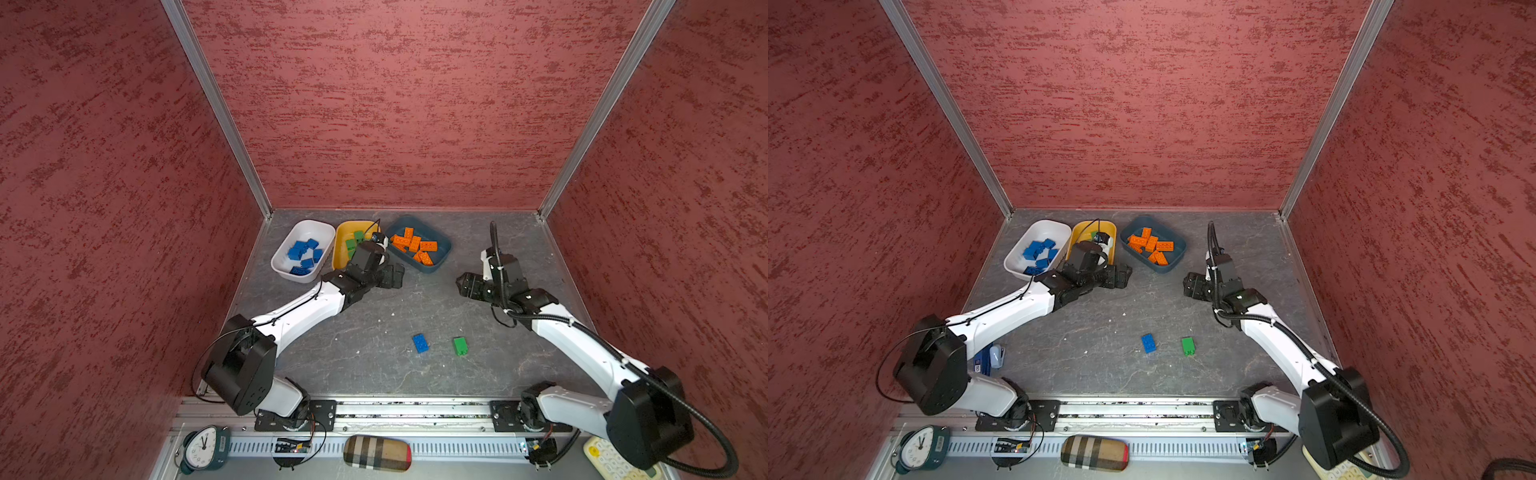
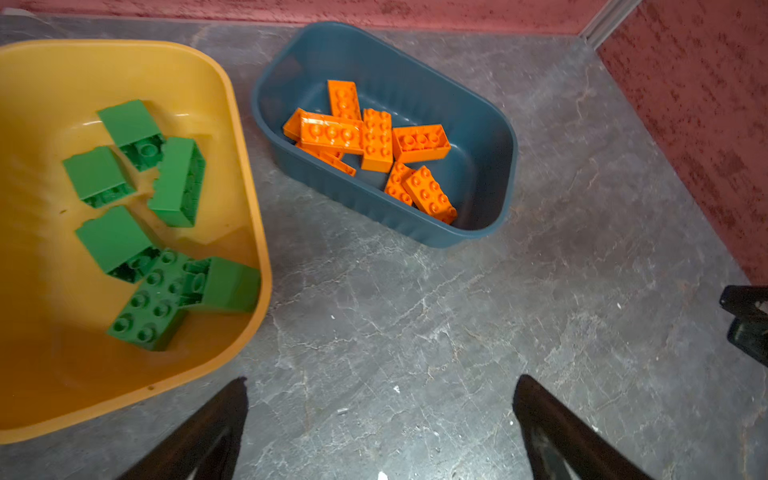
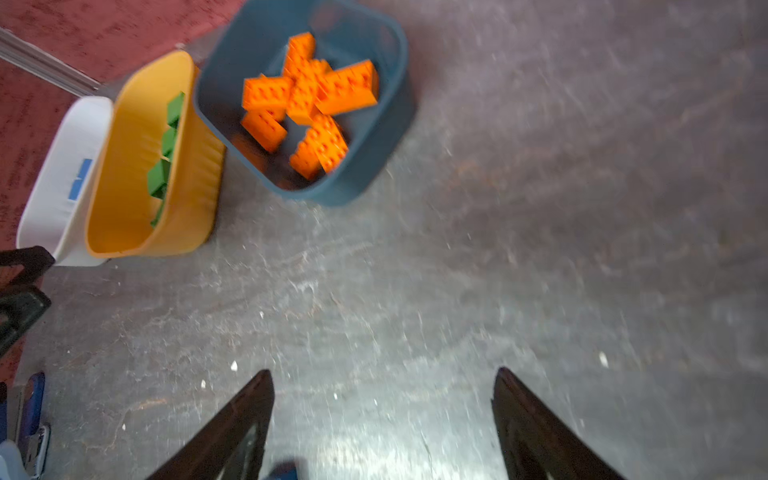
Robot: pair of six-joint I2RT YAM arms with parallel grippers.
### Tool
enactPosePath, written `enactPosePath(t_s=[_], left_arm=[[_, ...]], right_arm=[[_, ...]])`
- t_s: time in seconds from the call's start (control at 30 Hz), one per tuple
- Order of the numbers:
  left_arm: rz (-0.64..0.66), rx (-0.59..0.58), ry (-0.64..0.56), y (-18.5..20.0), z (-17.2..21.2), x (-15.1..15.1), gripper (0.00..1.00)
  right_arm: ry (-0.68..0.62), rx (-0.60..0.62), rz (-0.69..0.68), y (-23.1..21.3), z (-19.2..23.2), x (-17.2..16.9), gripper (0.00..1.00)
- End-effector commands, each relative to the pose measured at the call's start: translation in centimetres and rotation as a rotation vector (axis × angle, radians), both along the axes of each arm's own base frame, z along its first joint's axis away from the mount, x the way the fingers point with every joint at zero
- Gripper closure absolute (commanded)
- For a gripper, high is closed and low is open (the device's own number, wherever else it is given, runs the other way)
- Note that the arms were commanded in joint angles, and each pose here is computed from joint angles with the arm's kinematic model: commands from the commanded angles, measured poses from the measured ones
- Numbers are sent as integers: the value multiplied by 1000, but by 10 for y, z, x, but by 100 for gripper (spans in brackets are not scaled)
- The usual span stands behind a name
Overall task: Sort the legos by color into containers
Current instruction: 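Grasp the last green brick with the right gripper and drop it into the yellow tub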
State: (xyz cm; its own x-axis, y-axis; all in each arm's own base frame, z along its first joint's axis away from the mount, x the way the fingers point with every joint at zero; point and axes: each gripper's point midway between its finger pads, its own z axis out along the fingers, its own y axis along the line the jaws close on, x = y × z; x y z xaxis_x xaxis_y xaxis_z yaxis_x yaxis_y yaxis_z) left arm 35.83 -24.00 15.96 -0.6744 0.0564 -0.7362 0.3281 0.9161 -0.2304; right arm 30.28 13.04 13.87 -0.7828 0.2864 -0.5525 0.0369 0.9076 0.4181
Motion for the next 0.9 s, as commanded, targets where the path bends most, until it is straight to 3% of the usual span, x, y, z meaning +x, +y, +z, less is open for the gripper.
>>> enactPosePath(t_s=[0.0,0.17,0.27,0.5,0.73,0.87], left_arm=[[-12,40,-43,-7,6,4,0],[-23,40,-18,-14,-5,-4,1],[-35,47,-14,-18,-8,-7,0],[-81,78,14,-26,-20,-16,1],[-28,68,5,-17,-22,-15,0],[29,71,4,-8,-21,-12,1]], right_arm=[[179,49,-71,-3,-22,-46,14],[305,59,-74,4,-45,-98,13],[361,81,-2,21,-58,-119,17],[389,-77,13,30,-89,-121,21],[375,-270,54,28,-108,-109,47],[306,-290,115,36,-95,-96,72]])
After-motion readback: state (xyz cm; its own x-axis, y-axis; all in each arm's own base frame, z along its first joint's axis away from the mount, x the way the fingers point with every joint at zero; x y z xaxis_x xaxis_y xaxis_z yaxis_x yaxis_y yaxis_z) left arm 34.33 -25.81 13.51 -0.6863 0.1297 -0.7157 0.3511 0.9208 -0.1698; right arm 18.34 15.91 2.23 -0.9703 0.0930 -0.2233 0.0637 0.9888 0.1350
